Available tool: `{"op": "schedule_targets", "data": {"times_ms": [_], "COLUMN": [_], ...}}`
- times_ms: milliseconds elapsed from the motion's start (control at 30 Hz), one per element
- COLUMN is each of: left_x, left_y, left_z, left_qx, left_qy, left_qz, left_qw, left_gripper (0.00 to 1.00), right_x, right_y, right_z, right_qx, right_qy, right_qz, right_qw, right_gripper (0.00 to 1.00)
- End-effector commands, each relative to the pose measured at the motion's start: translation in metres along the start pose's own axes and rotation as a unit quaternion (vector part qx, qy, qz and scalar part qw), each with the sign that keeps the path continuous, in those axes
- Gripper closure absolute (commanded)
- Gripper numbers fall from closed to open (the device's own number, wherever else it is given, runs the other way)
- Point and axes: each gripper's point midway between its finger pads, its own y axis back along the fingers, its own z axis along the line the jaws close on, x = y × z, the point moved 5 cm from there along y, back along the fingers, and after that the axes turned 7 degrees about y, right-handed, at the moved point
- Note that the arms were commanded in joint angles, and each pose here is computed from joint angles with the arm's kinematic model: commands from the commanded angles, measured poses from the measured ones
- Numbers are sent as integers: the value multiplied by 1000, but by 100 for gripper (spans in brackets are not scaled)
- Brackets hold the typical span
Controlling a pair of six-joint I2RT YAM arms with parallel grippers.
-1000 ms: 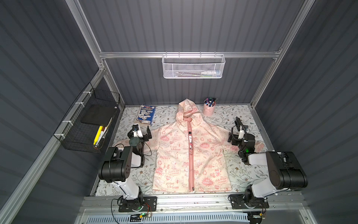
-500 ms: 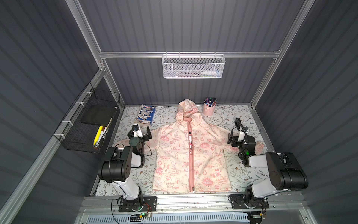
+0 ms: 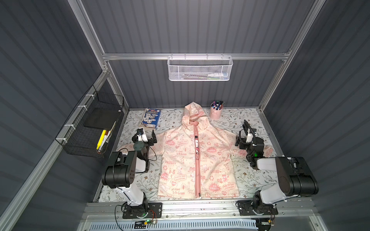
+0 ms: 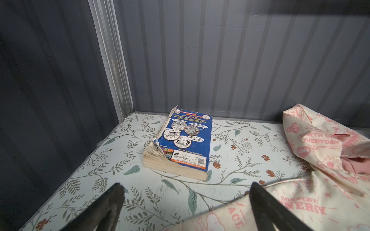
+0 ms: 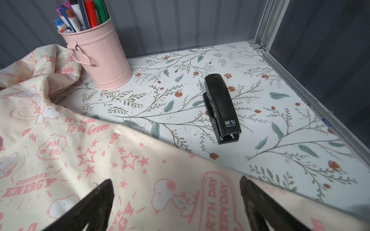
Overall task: Unzip the jacket
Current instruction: Reset both arms
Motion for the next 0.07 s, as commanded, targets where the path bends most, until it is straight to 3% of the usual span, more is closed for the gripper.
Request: {"op": "schedule_targets", "data": {"times_ms": [0,33], "left_x": [-3,-4], "left_y": [-4,-2], "left_z": [-1,-2], "left_qx": [3,10], "left_qy": [1,2], "left_qz": [-2,-6], "left_qw": [1000,1000], "left_gripper": [1,1], "right_x": [-1,-1], "right_y": [-1,-1], "right_z": [-1,-1], "right_qx": [3,3], "right_qy": [6,6], "right_qz": [3,2], "right_qw": [1000,1000], "right_gripper": [1,1]}}
